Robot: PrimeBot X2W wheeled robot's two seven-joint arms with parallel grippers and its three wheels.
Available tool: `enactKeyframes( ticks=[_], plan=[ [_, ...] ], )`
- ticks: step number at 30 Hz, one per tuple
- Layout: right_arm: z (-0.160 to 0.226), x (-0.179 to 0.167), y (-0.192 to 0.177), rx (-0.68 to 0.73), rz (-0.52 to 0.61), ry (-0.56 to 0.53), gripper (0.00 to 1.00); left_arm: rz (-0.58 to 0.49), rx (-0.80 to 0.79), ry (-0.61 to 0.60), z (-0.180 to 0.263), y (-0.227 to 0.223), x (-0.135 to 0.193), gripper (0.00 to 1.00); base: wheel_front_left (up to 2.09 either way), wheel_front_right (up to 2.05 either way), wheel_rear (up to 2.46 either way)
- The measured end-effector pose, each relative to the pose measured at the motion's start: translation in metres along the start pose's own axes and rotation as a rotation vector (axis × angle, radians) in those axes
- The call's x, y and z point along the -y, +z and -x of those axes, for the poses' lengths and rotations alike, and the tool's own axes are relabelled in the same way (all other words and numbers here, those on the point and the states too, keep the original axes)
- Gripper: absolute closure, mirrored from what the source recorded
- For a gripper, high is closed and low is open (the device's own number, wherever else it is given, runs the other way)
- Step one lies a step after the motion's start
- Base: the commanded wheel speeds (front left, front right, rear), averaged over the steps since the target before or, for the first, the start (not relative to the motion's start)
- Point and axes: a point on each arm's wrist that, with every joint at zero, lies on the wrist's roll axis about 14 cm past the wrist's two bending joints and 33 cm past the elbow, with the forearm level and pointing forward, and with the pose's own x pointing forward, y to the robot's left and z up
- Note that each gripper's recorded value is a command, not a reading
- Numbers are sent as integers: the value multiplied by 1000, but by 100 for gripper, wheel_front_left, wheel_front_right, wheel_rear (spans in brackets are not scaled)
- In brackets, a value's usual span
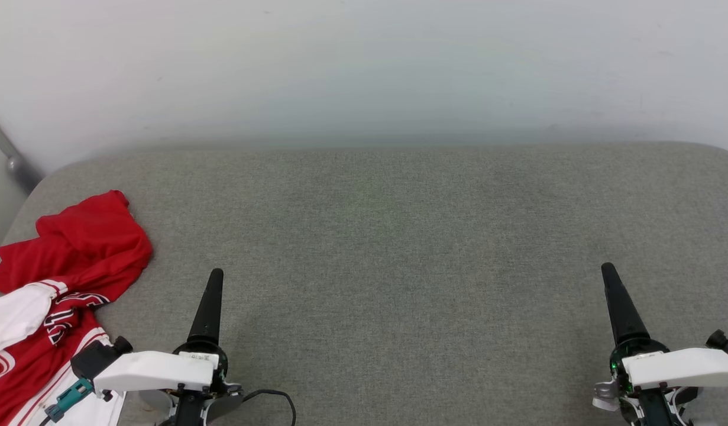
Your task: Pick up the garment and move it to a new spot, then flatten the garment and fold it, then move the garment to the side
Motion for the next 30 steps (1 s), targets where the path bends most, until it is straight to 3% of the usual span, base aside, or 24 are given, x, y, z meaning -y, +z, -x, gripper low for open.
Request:
enactKeyframes(
  ticks=[18, 30],
  plan=[
    [-1, -24, -2, -20, 435, 78, 0, -466, -22, -64, -3, -13, 19, 0, 0, 0, 0],
    [2, -30, -3, -44, 631, 92, 0, -726, -22, -101, -3, -16, 26, 0, 0, 0, 0]
  ],
)
